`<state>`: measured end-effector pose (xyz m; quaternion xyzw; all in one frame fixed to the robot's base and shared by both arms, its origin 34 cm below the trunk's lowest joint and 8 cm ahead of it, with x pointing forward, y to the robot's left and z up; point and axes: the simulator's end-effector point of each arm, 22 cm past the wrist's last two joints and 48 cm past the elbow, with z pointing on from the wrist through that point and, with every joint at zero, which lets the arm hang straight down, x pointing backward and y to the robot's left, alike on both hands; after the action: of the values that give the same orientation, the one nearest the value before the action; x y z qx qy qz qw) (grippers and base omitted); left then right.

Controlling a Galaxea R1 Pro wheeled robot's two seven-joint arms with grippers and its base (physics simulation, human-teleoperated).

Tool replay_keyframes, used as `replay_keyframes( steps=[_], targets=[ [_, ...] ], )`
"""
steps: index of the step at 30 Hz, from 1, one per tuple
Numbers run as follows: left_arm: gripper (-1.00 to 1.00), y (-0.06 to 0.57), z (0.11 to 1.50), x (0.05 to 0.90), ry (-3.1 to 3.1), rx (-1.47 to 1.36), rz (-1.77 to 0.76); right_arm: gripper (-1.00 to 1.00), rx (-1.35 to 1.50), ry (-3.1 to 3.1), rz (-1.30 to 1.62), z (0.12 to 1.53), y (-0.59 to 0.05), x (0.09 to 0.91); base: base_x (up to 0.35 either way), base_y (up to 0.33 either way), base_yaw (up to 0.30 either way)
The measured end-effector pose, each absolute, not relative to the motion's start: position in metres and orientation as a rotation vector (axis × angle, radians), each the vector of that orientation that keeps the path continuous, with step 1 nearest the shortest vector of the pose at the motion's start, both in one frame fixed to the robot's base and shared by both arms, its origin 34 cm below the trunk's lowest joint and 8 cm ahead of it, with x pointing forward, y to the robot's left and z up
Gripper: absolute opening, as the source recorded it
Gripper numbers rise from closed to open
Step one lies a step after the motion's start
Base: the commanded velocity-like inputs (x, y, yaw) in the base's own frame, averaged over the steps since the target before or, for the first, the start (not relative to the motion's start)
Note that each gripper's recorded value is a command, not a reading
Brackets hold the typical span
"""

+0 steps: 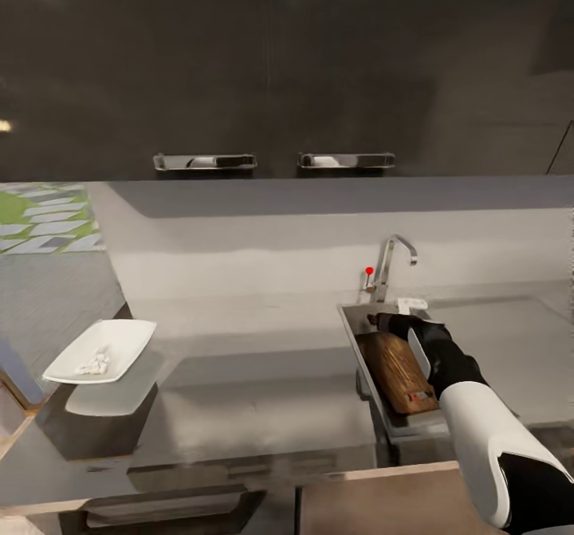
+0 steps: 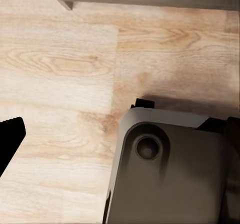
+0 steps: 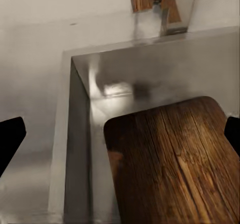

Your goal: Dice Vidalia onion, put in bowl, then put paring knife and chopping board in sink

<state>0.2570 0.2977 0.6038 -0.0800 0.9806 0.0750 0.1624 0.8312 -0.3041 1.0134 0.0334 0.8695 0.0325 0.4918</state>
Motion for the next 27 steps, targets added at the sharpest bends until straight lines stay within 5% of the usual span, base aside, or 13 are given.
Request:
replay_keyframes(
  steps=[27],
  targets=[
    [1.0,0.2995,0.6039,0.257,2.798,-0.228,0.217,1.0,0.065,2.096,0.082,1.0204,-0.3023,0.8334,-0.337,0.0,0.0]
  ],
)
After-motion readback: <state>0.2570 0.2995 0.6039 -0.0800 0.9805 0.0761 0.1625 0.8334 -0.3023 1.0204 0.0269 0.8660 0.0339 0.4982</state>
